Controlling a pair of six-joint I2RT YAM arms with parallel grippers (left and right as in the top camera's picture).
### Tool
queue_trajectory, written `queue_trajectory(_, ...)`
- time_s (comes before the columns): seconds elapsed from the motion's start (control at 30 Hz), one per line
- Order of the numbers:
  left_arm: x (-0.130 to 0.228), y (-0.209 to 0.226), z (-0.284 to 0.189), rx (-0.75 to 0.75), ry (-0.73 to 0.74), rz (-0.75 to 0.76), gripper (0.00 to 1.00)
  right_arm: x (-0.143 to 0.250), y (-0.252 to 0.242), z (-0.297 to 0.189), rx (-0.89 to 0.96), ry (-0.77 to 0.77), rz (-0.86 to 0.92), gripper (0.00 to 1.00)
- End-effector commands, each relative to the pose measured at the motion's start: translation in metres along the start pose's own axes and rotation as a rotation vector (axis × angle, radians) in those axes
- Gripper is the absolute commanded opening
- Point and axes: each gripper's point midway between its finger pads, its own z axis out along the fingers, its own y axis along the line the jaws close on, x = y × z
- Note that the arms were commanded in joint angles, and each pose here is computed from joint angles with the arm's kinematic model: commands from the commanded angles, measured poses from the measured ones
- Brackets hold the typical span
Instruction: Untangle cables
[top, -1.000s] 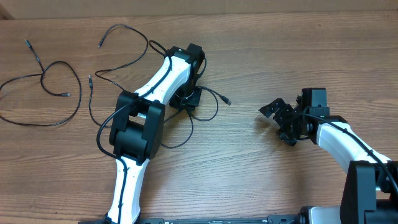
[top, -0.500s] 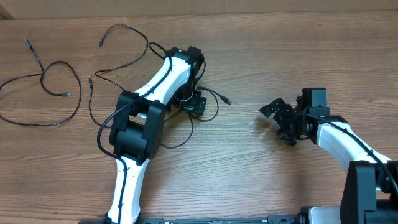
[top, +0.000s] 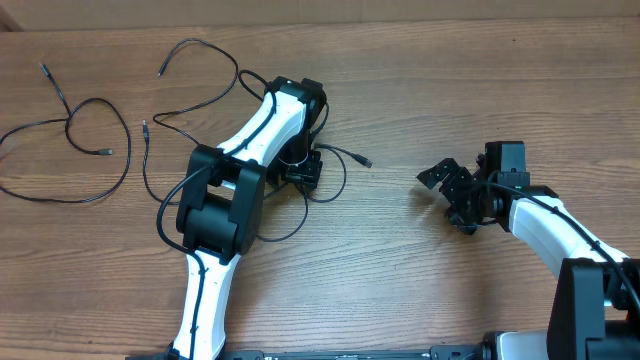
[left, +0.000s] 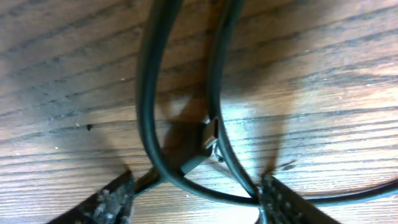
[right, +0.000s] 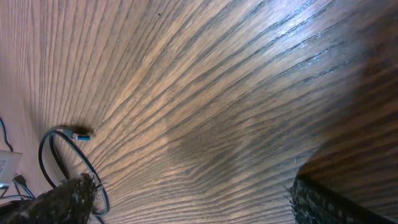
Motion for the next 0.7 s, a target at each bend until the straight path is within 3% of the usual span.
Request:
queue_trajectory(0.0,0.0053,0.0128,0.0408,-0.082,0.077,-0.039,0.54,0.0012,-0.0124,0.0031,0.046,-0.007,0.01,1.0)
queue_trajectory(0.1,0.003,0.0118,0.041,-0.077,0.068,-0.039,0.42,0.0011,-0.0123,0.003,0.046,-0.008,0.01,1.0)
queue_trajectory(0.2,0.003,0.0118,0.041,-0.077,0.068,-0.038,0.41,0.0011,-0.0124,0.0031,0.046,-0.007,0.01,1.0)
queue_trajectory(0.43,0.0024,0.01,0.0412,-0.066,0.067,-0.039,0.27,0.0012,-0.0124,0.0031,0.046,-0.007,0.01,1.0)
queue_trajectory(0.67,-0.0022,0.0087,0.0415,-0.061,0.048,-0.04,0.25,0.0012,-0.0124,0.0031,0.046,-0.007,0.011,1.0)
